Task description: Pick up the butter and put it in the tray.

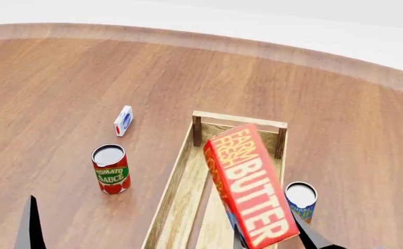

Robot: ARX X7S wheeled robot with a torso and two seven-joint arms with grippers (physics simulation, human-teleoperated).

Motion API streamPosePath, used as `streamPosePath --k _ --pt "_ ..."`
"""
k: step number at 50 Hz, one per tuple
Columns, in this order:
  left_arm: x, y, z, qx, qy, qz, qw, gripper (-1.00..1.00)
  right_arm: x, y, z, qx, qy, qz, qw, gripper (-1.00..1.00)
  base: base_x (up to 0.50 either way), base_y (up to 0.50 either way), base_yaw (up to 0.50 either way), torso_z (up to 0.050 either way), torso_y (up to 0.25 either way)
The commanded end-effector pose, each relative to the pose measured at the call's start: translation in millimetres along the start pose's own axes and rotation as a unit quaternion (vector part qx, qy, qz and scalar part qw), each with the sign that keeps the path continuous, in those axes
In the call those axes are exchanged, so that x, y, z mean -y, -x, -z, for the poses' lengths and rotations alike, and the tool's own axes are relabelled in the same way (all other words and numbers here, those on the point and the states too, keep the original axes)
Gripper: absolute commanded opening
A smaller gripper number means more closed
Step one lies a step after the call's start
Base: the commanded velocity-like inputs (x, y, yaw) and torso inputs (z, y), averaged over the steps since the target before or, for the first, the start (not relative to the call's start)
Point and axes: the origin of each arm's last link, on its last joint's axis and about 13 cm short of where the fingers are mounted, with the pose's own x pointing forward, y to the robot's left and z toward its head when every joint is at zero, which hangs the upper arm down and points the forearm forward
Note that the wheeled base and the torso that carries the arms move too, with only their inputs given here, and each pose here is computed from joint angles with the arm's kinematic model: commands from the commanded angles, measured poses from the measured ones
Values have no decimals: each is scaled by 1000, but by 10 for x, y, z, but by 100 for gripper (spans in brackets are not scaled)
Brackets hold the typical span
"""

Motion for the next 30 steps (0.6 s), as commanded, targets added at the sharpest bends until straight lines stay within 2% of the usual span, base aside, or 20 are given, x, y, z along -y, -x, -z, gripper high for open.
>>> streamPosePath --k 1,12,15,22,26,30 --pt "0 4 -12 0 0 -1 1000 100 1 -267 -108 33 5 32 999 -100 0 0 0 0 0" --pt "-1 5 -21 -1 0 -1 1000 100 -29 -572 -99 8 -18 62 998 -100 0 0 0 0 1" --pt "-8 -2 -6 -1 0 -2 1000 100 -71 -682 -100 3 -32 62 998 -100 0 0 0 5 0" --pt "-7 1 -2 -2 1 -2 1000 100 -159 -874 -109 0 -37 72 997 -100 0 0 0 0 1" --pt "-5 0 3 -3 2 -2 1000 100 -237 -986 -89 -16 -48 67 997 -100 0 0 0 0 3" --pt "-6 1 3 -2 2 -1 1000 100 -292 -1094 -68 -36 -51 87 994 -100 0 0 0 0 0"
